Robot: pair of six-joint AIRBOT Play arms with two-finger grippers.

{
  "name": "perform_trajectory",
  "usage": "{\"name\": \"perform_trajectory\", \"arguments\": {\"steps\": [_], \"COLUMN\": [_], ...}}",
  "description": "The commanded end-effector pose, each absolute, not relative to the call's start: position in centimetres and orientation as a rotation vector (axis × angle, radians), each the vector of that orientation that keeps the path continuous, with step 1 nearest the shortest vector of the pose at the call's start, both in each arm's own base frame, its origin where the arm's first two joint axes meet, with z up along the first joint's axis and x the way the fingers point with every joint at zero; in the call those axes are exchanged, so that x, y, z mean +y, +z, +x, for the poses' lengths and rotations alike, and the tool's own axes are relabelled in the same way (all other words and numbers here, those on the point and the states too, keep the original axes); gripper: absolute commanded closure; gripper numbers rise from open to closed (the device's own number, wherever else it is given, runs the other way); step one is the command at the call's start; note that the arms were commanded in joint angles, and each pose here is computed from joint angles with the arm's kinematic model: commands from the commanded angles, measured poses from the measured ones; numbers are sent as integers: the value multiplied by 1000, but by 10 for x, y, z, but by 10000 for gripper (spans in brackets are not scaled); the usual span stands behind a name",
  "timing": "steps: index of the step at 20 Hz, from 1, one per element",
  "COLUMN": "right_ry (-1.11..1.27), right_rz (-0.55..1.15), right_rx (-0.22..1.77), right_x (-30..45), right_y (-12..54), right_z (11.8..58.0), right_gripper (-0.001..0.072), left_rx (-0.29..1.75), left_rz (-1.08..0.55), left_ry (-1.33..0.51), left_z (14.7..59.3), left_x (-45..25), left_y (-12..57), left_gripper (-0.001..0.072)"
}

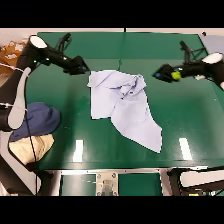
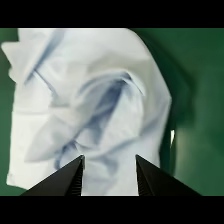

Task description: Fold the shirts.

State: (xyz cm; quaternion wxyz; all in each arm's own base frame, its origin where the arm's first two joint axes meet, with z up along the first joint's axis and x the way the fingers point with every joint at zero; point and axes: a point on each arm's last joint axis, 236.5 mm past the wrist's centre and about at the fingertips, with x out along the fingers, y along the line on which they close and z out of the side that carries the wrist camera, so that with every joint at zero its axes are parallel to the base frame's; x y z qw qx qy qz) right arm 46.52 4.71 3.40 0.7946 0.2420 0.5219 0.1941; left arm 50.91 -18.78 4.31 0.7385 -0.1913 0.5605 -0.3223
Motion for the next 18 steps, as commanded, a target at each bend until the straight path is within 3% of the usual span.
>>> {"name": "perform_trajectory", "arguments": {"steps": [1,3,7,10,14,18], "right_ry": [256,141,22,6,31,67], "right_rz": [555,624,768,823,800,757], "right_rx": [1266,1288,1383,1432,1461,1478], "right_x": [-11,-25,-10,7,21,33], "right_y": [10,-15,-69,-94,-96,-97], "right_z": [387,344,270,247,244,244], "right_gripper": [337,272,258,258,257,257], "left_rx": [1477,1585,1814,1860,1712,1586], "left_rz": [-410,-408,-467,-466,-514,-557], "left_ry": [-670,-676,-663,-634,-526,-534], "left_z": [463,439,381,343,335,342], "left_x": [-161,-161,-166,-163,-167,-216], "left_y": [27,11,-33,-56,-80,-100], "left_gripper": [288,288,288,288,287,287]}}
